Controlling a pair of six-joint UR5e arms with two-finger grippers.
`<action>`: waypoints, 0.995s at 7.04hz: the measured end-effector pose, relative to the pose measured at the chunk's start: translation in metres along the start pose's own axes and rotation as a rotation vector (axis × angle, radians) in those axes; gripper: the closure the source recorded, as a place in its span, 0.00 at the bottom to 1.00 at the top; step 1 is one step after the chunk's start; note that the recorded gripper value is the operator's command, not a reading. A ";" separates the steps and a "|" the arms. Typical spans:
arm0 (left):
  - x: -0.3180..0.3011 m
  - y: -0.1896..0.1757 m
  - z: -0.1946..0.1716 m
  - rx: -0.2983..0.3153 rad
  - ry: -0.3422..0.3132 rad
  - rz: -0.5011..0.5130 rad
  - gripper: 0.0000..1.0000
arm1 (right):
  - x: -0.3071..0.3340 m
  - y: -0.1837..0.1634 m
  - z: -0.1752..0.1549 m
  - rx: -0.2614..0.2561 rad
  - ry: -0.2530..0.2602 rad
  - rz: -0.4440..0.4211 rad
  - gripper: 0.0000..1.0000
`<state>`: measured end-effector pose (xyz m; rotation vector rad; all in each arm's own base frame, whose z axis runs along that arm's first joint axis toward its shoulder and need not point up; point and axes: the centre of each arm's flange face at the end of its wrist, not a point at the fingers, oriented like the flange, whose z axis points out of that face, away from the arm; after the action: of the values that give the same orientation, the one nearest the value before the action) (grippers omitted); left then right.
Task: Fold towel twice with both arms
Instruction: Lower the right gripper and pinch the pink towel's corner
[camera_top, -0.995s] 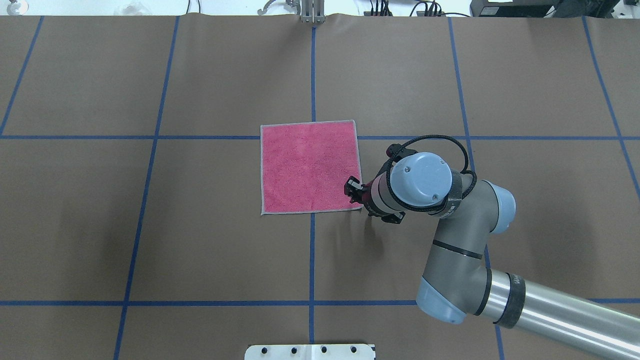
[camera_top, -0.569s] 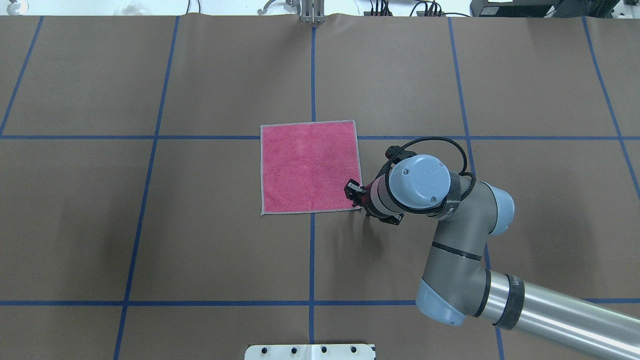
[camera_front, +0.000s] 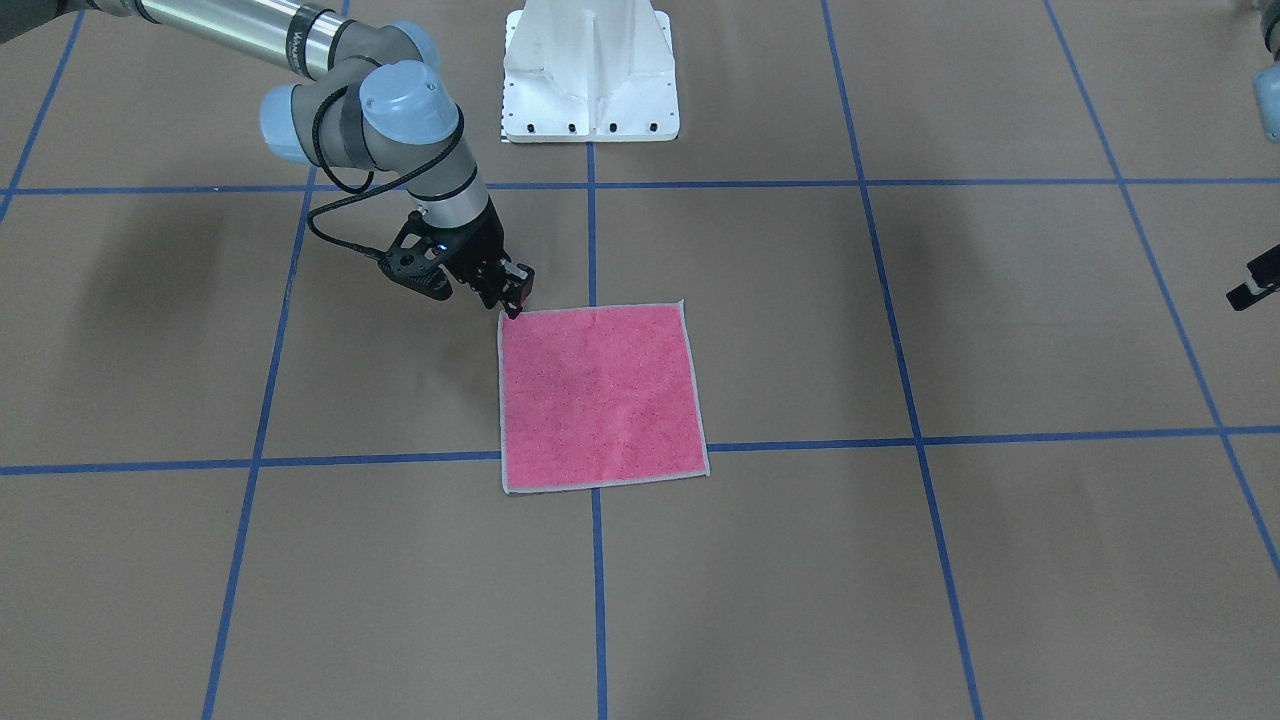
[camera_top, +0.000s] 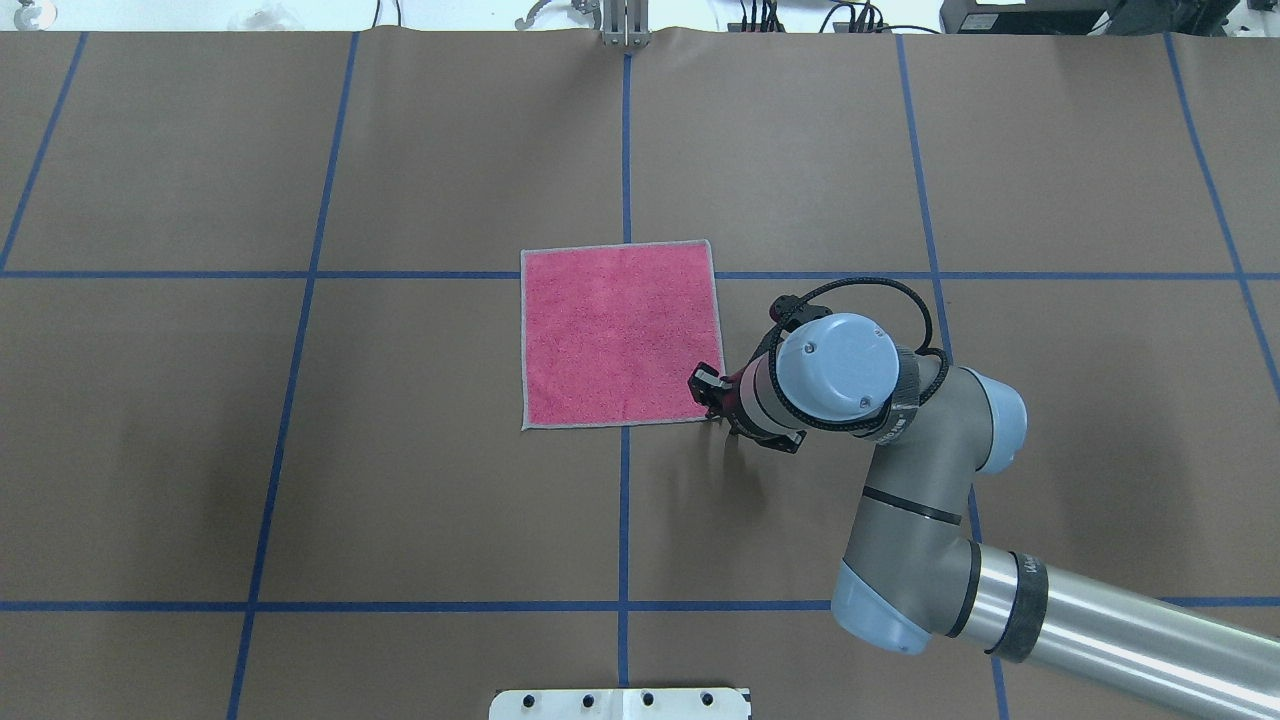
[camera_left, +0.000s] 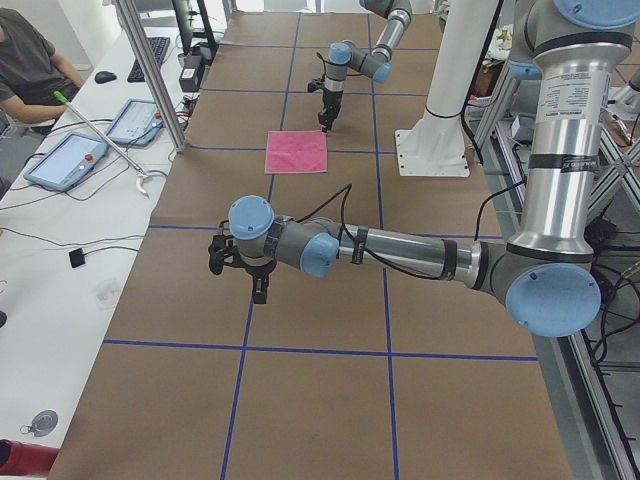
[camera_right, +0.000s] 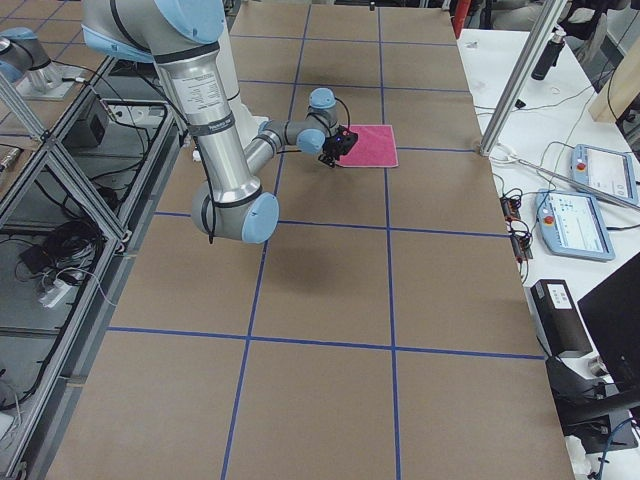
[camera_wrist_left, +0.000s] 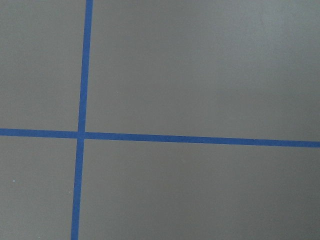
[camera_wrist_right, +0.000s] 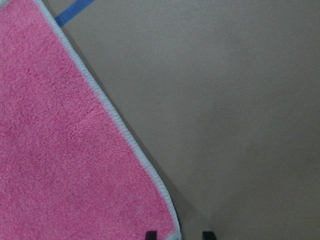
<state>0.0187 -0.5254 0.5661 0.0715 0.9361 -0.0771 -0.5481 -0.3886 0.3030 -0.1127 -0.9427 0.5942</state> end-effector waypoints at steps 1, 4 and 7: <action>0.000 0.000 0.000 0.000 0.000 0.000 0.00 | 0.000 0.000 0.000 0.000 0.000 0.000 0.67; 0.000 0.000 0.000 -0.001 0.000 0.000 0.00 | 0.001 -0.001 0.001 0.009 0.000 0.000 0.73; 0.000 0.000 0.000 0.000 0.000 0.000 0.00 | 0.002 -0.002 0.001 0.012 0.002 0.000 1.00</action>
<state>0.0187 -0.5253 0.5665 0.0714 0.9359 -0.0765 -0.5474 -0.3893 0.3062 -0.1027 -0.9375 0.6000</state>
